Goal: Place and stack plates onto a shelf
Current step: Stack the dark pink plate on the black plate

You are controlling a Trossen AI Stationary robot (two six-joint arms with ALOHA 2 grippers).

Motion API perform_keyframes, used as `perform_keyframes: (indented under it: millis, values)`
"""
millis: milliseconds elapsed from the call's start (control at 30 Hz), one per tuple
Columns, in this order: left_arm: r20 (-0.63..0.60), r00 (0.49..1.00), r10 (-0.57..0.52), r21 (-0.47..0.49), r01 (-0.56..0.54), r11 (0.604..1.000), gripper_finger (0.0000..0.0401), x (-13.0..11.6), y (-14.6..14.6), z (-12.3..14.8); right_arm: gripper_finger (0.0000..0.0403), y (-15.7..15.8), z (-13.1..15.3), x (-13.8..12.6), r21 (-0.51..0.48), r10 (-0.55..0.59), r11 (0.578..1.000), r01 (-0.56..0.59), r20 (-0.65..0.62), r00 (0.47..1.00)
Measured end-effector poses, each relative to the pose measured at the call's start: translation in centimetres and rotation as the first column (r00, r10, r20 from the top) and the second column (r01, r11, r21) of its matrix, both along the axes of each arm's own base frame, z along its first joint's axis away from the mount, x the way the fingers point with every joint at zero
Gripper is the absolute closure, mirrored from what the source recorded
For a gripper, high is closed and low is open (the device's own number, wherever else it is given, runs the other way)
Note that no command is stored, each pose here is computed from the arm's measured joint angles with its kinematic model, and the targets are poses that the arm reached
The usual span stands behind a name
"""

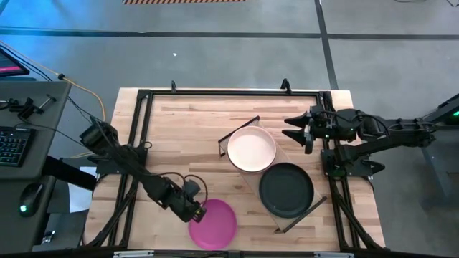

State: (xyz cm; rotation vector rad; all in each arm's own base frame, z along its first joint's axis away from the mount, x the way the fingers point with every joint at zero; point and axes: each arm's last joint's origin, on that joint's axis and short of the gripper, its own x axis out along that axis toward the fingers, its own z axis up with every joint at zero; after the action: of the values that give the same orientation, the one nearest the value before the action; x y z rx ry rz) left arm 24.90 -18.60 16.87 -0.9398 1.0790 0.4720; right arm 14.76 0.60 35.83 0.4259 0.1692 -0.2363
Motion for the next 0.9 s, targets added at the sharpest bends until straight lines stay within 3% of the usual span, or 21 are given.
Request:
perform_keyframes:
  millis: [167,367,533,900]
  values:
    - [-0.052,0.998,0.04,0.04,-0.038,0.998,0.0259,-0.6,0.7,0.3,0.0158,0.0,-0.2,0.0,-0.002,0.0,1.0,0.0,-0.017,1.0]
    - [-0.038,0.999,0.036,0.019,-0.035,0.999,0.0259,-0.3,0.4,0.0,0.0158,0.0,-0.4,0.1,-0.004,0.0,1.0,0.0,-0.038,0.999]
    - [-0.1,0.994,0.048,0.018,-0.047,0.999,0.0259,-0.2,0.5,-1.2,0.0158,0.0,-0.4,0.1,-0.004,0.0,1.0,-0.001,-0.041,0.999]
    - [-0.088,0.996,0.029,-0.09,-0.037,0.995,0.0263,1.4,-0.8,-3.5,0.0158,0.0,-0.5,0.0,-0.006,0.001,1.0,-0.001,-0.057,0.998]
